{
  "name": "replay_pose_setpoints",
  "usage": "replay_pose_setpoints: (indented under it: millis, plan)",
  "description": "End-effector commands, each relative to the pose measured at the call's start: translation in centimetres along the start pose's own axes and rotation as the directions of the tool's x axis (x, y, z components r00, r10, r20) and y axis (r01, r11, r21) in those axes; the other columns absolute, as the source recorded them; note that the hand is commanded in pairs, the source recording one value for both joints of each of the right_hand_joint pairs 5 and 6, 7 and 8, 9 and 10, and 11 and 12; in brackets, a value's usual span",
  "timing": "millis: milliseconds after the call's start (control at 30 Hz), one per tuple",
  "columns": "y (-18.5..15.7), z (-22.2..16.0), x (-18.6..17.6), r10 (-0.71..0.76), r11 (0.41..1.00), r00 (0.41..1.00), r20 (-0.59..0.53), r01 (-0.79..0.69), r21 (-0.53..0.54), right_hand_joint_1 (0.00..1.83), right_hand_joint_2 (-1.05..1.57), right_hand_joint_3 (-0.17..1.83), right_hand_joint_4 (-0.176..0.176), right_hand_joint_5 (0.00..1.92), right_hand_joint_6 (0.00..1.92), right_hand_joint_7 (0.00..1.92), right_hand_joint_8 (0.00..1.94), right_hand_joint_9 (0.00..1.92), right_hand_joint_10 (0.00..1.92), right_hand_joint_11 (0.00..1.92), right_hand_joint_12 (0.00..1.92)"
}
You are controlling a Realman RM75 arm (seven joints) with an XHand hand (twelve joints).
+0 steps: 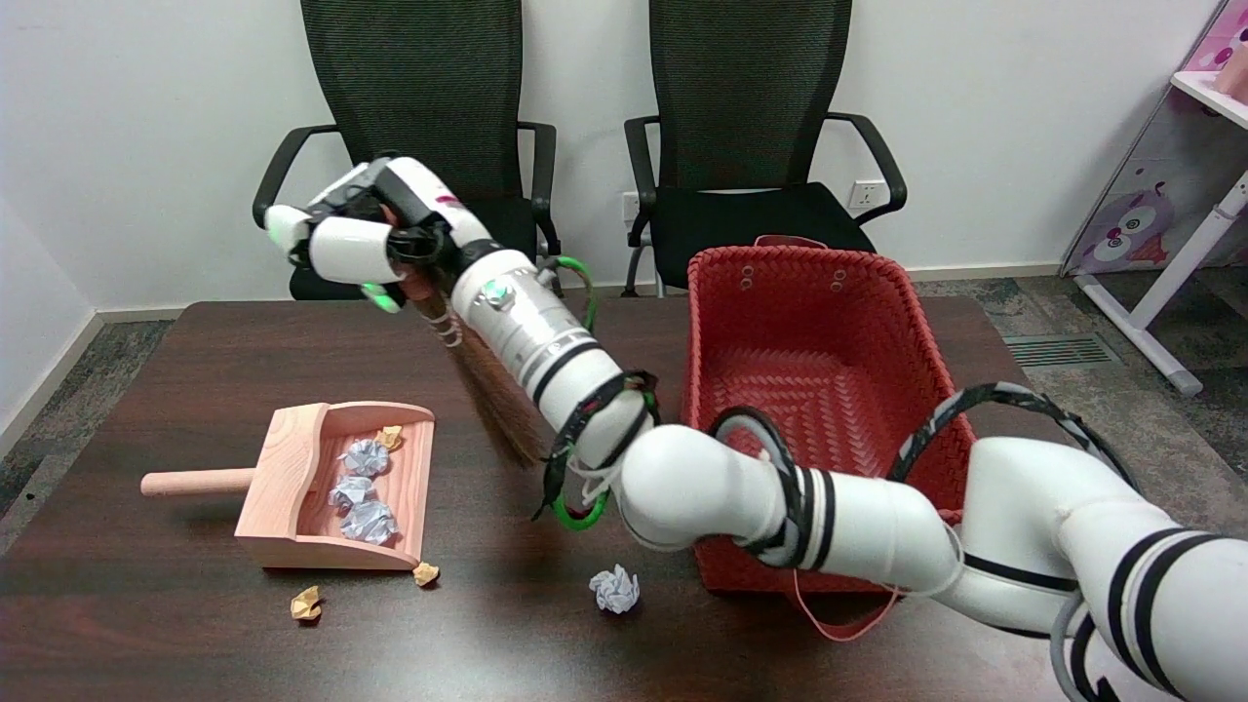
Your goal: Sweep the paper ball into the dustpan.
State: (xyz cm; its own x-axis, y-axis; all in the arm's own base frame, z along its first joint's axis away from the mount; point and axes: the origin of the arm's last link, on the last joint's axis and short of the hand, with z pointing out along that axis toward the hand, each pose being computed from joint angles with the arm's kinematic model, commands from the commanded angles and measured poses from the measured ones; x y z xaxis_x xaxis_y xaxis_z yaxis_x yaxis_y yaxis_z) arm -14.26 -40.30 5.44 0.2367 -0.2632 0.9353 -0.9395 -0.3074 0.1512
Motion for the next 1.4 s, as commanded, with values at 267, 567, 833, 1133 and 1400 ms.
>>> replay_pose_setpoints:
  millis: [267, 567, 833, 1133, 1400]
  plan:
    - [1.5, -9.5, 1.0, -0.130, 0.947, 0.959, -0.251, 0.045, -0.318, 1.04, 1.57, 1.31, 0.176, 1.92, 1.92, 1.92, 1.92, 1.92, 1.92, 1.92, 1.92]
    - [0.8, -12.2, -0.1, -0.182, 0.936, 0.944, -0.276, 0.081, -0.342, 1.04, 1.57, 1.31, 0.176, 1.92, 1.92, 1.92, 1.92, 1.92, 1.92, 1.92, 1.92]
    - [0.3, -13.5, -0.6, -0.226, 0.928, 0.936, -0.269, 0.123, -0.352, 1.05, 1.57, 1.29, 0.176, 1.92, 1.92, 1.92, 1.92, 1.92, 1.92, 1.92, 1.92]
    - [0.0, -14.3, -0.9, -0.241, 0.922, 0.933, -0.265, 0.136, -0.361, 1.06, 1.57, 1.22, 0.176, 1.92, 1.92, 1.92, 1.92, 1.92, 1.92, 1.92, 1.92]
    - [0.1, -15.0, -1.2, -0.217, 0.919, 0.939, -0.266, 0.105, -0.379, 1.06, 1.57, 1.20, 0.176, 1.92, 1.92, 1.92, 1.92, 1.92, 1.92, 1.92, 1.92]
